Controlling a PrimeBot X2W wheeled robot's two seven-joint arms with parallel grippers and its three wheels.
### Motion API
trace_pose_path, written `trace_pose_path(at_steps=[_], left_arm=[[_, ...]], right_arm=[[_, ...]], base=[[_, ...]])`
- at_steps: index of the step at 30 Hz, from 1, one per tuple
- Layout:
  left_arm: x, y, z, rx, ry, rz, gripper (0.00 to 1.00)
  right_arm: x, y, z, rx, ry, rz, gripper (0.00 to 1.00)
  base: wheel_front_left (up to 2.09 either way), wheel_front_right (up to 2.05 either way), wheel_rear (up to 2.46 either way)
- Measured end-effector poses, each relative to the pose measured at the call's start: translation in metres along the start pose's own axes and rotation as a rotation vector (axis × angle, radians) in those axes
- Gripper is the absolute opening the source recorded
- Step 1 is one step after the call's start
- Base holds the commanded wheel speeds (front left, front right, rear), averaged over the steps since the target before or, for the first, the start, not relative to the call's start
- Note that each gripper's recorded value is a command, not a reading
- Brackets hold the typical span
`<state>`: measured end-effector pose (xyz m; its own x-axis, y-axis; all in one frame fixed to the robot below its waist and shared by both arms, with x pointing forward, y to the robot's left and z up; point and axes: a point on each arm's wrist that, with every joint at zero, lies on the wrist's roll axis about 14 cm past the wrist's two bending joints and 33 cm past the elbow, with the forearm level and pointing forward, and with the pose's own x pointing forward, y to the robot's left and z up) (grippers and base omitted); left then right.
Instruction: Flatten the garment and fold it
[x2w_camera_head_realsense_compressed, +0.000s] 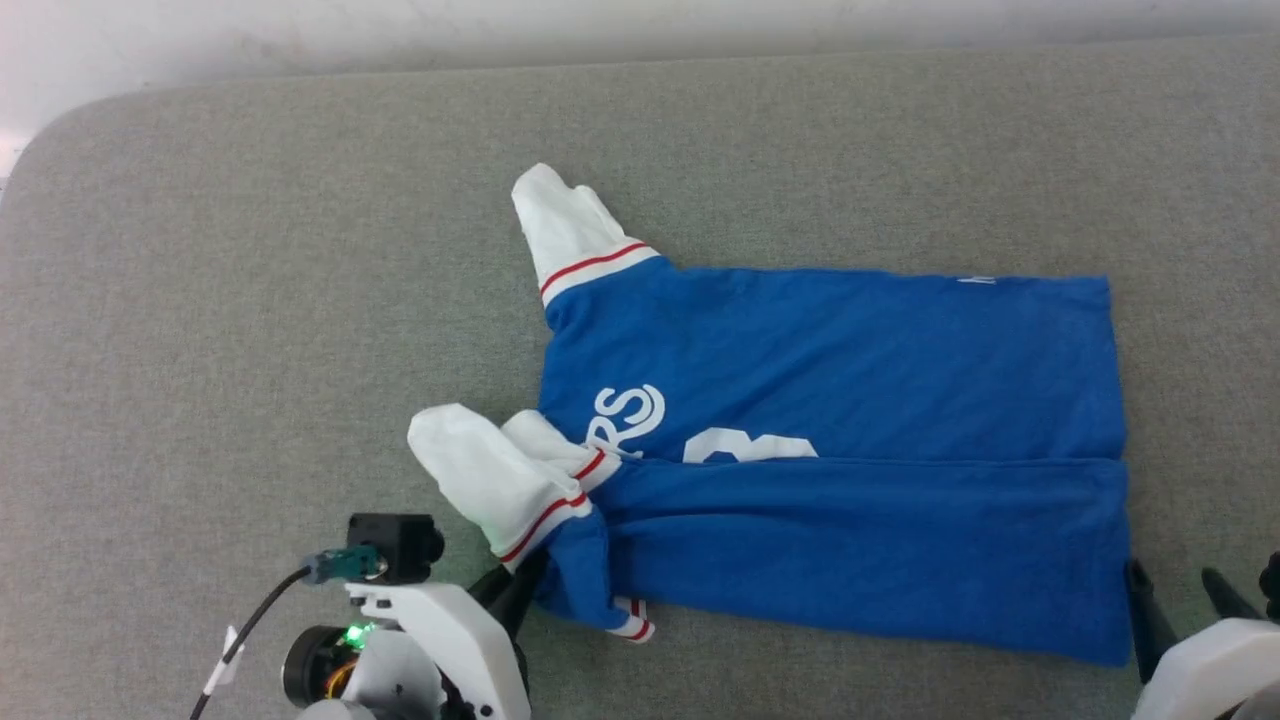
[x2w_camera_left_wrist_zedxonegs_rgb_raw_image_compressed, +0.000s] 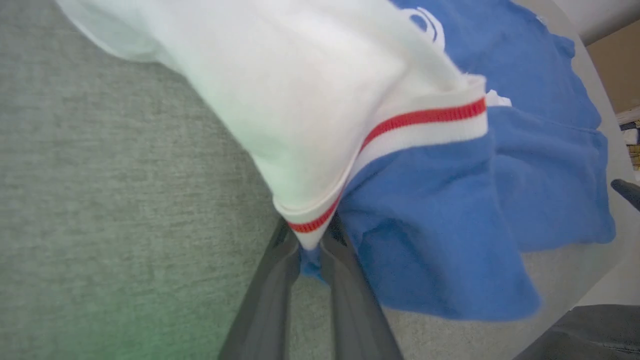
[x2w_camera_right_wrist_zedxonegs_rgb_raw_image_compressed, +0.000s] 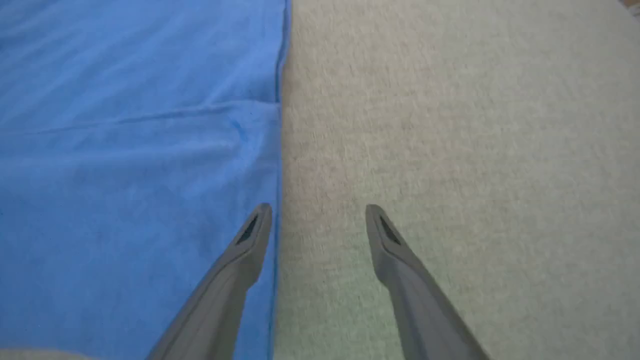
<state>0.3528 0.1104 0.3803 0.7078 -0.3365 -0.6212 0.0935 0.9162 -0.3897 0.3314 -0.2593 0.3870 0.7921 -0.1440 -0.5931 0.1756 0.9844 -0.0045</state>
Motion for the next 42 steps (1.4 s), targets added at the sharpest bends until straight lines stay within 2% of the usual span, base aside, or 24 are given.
trace_pose_path(at_steps=[4,15,25,29,33,40,41,42], left_arm=[[-0.003,0.004,0.005,-0.002,-0.016,0.015,0.00],[-0.003,0.006,0.005,-0.002,-0.011,0.020,0.00],[0.002,0.005,0.005,0.002,-0.001,0.009,0.00],[0.002,0.005,0.005,-0.003,-0.002,0.006,0.00],[0.002,0.005,0.006,-0.002,-0.003,0.006,0.00],[0.000,0.005,0.007,-0.001,-0.009,0.007,0.00],[0.000,0.005,0.007,-0.001,-0.009,0.008,0.00],[0.000,0.005,0.007,-0.001,-0.009,0.008,0.00]], right_arm=[[-0.004,-0.002,-0.019,0.009,0.135,-0.001,1.00],[-0.005,0.032,-0.026,0.070,0.212,0.120,1.00],[-0.027,0.028,0.018,0.057,0.140,0.125,1.00],[-0.027,0.040,-0.005,0.081,0.231,0.167,1.00],[-0.022,0.040,-0.031,0.085,0.301,0.162,1.00],[-0.012,0.042,-0.041,0.095,0.293,0.163,1.00],[-0.011,0.043,-0.041,0.097,0.290,0.164,0.93],[-0.010,0.044,-0.042,0.102,0.288,0.166,0.50]], base=[[0.00,0.00,0.00],[0.00,0.00,0.00],[0.00,0.00,0.00],[0.00,0.00,0.00],[0.00,0.00,0.00],[0.00,0.00,0.00],[0.00,0.00,0.00],[0.00,0.00,0.00]])
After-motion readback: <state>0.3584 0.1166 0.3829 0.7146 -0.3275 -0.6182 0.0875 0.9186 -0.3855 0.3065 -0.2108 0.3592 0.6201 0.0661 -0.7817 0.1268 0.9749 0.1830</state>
